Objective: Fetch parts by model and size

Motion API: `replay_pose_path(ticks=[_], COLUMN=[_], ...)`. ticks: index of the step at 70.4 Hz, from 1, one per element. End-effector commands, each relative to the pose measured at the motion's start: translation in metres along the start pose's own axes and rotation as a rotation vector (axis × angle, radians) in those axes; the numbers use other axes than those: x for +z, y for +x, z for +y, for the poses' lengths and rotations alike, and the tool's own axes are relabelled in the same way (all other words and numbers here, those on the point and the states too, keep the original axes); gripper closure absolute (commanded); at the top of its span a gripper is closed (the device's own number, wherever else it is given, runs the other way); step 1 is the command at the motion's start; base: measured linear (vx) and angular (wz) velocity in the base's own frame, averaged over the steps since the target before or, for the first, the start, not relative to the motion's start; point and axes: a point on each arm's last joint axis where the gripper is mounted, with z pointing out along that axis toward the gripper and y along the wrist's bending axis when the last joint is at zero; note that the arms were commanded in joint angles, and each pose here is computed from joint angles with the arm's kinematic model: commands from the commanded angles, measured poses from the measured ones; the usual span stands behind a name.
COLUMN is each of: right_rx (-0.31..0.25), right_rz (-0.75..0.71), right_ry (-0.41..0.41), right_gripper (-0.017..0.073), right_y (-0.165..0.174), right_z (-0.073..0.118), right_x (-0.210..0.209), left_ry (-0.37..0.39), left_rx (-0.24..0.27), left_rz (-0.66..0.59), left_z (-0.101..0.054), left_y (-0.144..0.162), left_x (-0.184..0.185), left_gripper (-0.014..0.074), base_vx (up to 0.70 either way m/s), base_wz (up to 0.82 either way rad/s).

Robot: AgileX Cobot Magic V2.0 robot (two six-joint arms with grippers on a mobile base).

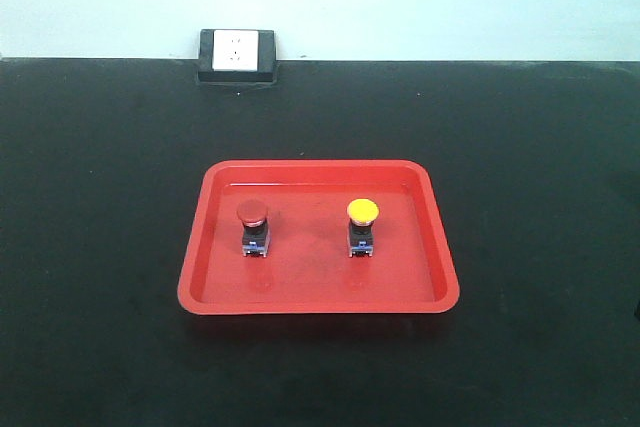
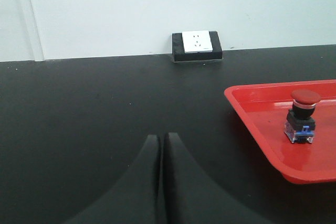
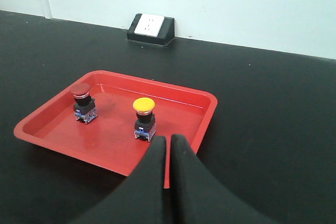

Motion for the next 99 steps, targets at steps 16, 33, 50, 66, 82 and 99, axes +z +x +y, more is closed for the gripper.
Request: replay_pose_path(ticks=[16, 33, 50, 66, 82, 99], right_rx=[-0.020, -0.027, 0.013, -0.030, 0.053, 0.070], right_rz=[-0.085, -0.093, -0.094, -0.146, -0.162, -0.190], right_ry=[-0.005, -0.001, -0.018, 0.053, 0.264, 0.383], right_gripper=[0.0568, 0.0568, 0.0568, 0.0568, 0.0568, 0.0568], right_y=[-0.014, -0.015, -0.015, -0.022, 0.011, 0.060], right_z=[0.001, 0.000, 0.002, -0.002, -0.018, -0.022], right_x=[-0.001, -0.002, -0.002, 0.004, 0.017, 0.013], left_ry=[-0.011, -0.011, -0.011, -0.011, -0.011, -0.011], left_rx=[-0.001, -0.001, -0.001, -0.001, -0.001, -0.001], left_rz=[-0.092, -0.092, -0.092, -0.092, -0.092, -0.092], left_z=[0.001, 0.001, 0.001, 0.001, 0.001, 0.001], left_y=[-0.006, -0.006, -0.006, -0.006, -0.006, -0.006], left_x=[-0.001, -0.001, -0.001, -0.001, -0.001, -0.001], left_gripper=[0.0598, 0.0598, 0.0598, 0.0598, 0.0598, 0.0598], base_vx=[0.00, 0.00, 0.00, 0.00, 0.00, 0.00], base_wz=[0.00, 0.00, 0.00, 0.00, 0.00, 0.00])
